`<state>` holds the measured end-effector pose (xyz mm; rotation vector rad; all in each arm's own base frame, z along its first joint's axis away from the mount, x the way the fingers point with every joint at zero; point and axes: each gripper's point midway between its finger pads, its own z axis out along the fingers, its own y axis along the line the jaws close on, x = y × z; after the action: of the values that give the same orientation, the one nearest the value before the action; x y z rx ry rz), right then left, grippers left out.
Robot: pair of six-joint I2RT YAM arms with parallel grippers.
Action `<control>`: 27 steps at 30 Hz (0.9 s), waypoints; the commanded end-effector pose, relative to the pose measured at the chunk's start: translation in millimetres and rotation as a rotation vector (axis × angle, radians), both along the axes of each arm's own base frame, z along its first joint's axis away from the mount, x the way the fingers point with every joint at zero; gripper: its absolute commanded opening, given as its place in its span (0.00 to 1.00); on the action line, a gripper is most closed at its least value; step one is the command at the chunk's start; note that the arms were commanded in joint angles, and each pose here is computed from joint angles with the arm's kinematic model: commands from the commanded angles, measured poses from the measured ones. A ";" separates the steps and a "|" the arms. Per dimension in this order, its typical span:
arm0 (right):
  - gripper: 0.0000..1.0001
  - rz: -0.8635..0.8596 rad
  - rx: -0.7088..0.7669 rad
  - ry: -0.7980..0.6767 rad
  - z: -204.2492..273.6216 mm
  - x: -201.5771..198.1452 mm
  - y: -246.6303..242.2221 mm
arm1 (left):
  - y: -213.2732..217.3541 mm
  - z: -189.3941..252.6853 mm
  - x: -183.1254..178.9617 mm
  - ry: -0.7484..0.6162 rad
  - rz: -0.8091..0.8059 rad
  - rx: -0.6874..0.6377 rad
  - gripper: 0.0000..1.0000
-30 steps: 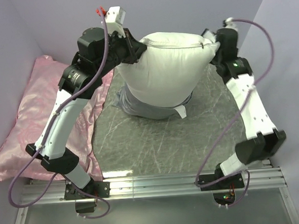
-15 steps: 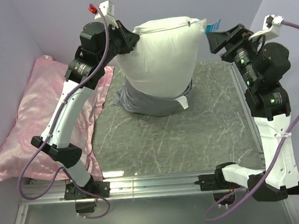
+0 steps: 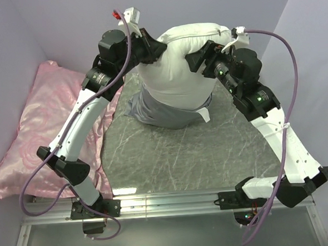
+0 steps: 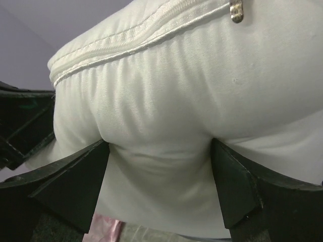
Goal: Remove the pillowcase from the pillow
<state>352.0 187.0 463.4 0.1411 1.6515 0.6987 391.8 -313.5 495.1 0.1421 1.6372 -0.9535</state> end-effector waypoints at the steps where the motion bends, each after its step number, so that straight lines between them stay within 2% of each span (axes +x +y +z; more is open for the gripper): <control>1: 0.88 0.023 0.079 -0.048 7.6 -0.3 14.5 | -34.2 -64.9 -20.9 0.121 -0.209 0.102 0.00; 4: 0.89 0.049 0.088 -0.045 7.8 2.7 22.6 | -57.6 -93.2 -43.5 0.152 -0.362 0.148 0.00; 6: 0.89 0.094 0.085 -0.028 1.9 7.2 35.6 | -71.4 -123.5 -48.4 0.197 -0.416 0.223 0.00; 7: 0.89 0.104 0.088 -0.030 2.2 6.8 38.7 | -82.0 -120.2 -55.6 0.182 -0.441 0.236 0.00; 8: 0.89 0.105 0.086 -0.029 0.4 6.2 40.3 | -88.5 -134.5 -50.7 0.201 -0.443 0.267 0.00; 11: 0.90 0.116 0.109 -0.062 -0.3 -5.7 40.0 | -91.0 -140.5 -40.9 0.224 -0.407 0.275 0.00; 19: 0.91 0.196 0.163 -0.120 14.7 -22.0 47.6 | -114.3 -161.7 -47.4 0.256 -0.457 0.296 0.00; 24: 0.91 0.187 0.149 -0.076 2.2 -10.3 53.5 | -121.6 -171.2 -52.8 0.262 -0.445 0.333 0.00; 27: 0.90 0.126 0.144 -0.056 -1.9 1.3 48.6 | -125.8 -168.0 -70.0 0.256 -0.514 0.306 0.00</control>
<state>366.3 185.1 425.3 0.2146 1.6472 0.6564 376.0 -398.8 418.9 0.5021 1.7600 -1.0140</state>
